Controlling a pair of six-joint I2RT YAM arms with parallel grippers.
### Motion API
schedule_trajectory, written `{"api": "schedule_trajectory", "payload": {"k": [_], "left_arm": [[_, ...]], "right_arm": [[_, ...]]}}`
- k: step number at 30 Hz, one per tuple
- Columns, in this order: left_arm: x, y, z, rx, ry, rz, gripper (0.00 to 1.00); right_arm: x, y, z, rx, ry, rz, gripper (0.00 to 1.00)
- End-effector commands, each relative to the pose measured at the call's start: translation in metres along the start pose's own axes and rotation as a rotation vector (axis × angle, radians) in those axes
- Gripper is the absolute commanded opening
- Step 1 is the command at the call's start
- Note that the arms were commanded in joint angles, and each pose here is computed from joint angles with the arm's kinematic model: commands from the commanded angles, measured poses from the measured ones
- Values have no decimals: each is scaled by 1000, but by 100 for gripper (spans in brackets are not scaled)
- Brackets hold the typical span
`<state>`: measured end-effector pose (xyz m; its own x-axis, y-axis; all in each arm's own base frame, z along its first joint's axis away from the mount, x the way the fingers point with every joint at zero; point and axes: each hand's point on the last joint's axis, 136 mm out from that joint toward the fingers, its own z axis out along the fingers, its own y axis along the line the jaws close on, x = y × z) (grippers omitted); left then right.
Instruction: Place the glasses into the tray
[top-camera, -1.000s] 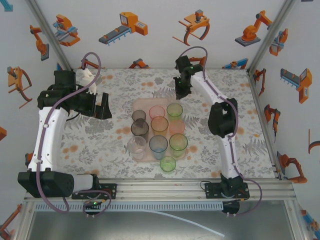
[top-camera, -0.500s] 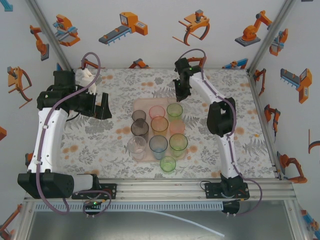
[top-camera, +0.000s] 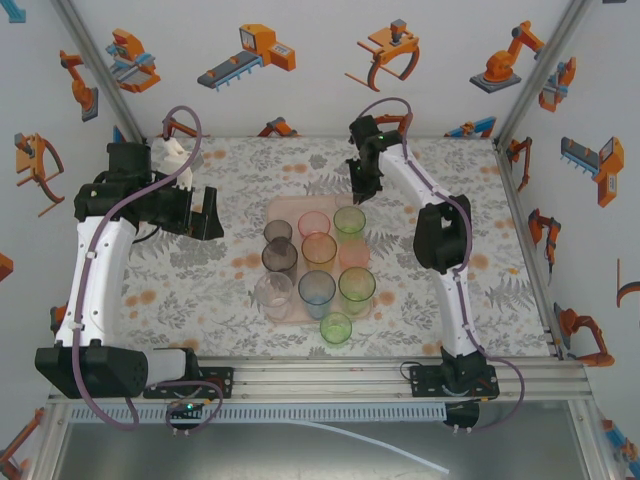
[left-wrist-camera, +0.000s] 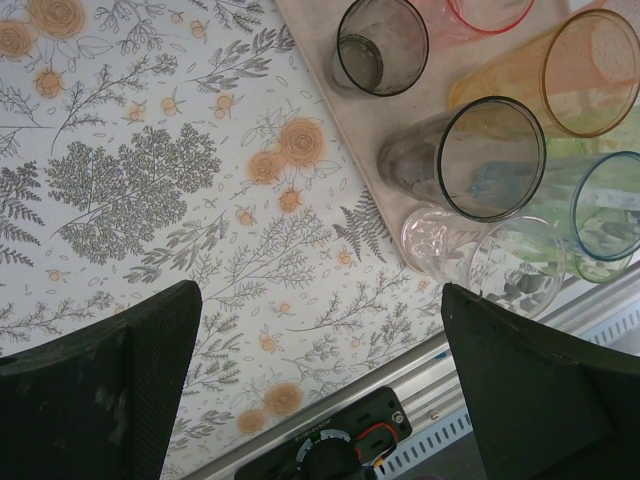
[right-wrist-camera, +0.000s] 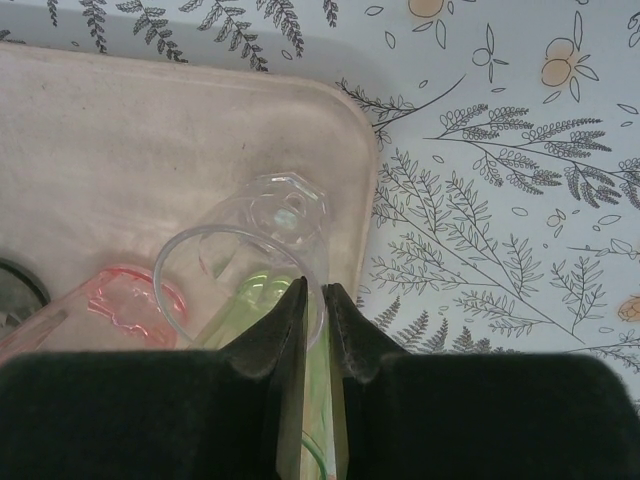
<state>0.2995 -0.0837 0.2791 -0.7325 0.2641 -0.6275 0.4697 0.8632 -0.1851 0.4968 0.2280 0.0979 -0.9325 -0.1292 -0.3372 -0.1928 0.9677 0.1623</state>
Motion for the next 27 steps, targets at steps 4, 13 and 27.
{"api": "schedule_trajectory", "payload": {"k": [4,13,27], "left_arm": [[-1,-6,-7,19,-29,-3,97],[-2,-7,-8,18,-33,-2,97],[-4,-8,-12,20,-43,1,97]], "right_arm": [[-3,5,-5,-4,-1,-20,21],[-9,4,-16,11,-20,-32,26],[-21,2,-39,35,-63,-51,28]]}}
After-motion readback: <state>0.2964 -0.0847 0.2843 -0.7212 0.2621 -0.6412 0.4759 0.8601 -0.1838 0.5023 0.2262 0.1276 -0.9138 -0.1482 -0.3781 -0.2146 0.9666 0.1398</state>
